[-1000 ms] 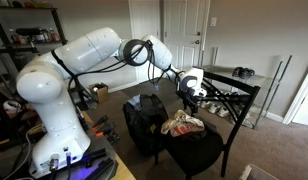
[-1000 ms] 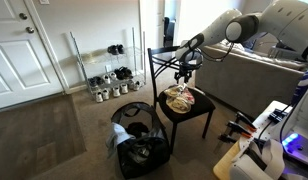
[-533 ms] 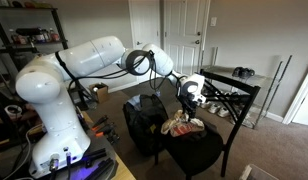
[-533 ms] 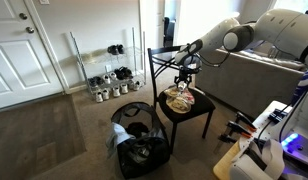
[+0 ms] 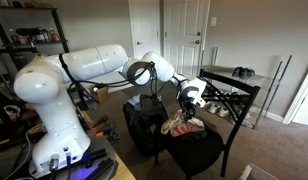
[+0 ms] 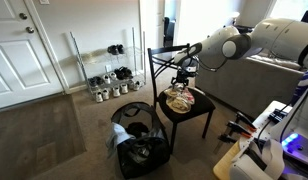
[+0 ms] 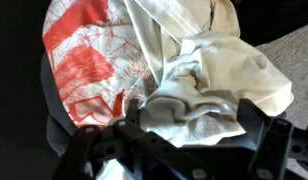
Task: Pick up the t-shirt from the seat of the chair and put it in the black laundry bag.
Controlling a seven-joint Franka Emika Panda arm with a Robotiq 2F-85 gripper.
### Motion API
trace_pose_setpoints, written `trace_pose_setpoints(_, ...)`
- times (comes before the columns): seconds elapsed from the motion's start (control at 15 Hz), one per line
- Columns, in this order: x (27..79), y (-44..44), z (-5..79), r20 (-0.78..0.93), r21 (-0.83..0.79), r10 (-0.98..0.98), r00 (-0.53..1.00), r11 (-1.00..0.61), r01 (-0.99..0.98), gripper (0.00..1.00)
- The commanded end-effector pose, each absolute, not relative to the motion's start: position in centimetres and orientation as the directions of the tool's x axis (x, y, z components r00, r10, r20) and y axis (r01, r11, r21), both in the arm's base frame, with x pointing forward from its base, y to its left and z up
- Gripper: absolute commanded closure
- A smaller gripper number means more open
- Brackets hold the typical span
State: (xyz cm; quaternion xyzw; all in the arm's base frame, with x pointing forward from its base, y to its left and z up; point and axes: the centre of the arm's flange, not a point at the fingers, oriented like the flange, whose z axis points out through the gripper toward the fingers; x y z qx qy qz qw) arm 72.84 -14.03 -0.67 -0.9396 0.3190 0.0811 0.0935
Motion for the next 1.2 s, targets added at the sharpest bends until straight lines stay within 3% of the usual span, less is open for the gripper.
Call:
trace_pose_setpoints(0.0, 74.3, -14.5, -1.4, -0.201, -0.158, -0.612, 0.765, -0.75, -0.642, 0.25)
trace_pose_setpoints(0.07, 74.3, -14.6, -1.4, -0.201, -0.168, -0.599, 0.775, -0.758, -0.63, 0.26)
trace_pose_setpoints(0.73, 73.7, -15.4, -0.3, -0.185, -0.205, -0.605, 0.775, -0.747, -0.632, 0.92)
trace_pose_setpoints(0.93, 72.6, -15.8, 1.7, -0.158, -0.216, -0.584, 0.797, -0.767, -0.605, 0.97)
trace_pose_setpoints(1.13, 71.8, -16.1, 3.9, -0.113, -0.228, -0.554, 0.825, -0.794, -0.564, 0.94)
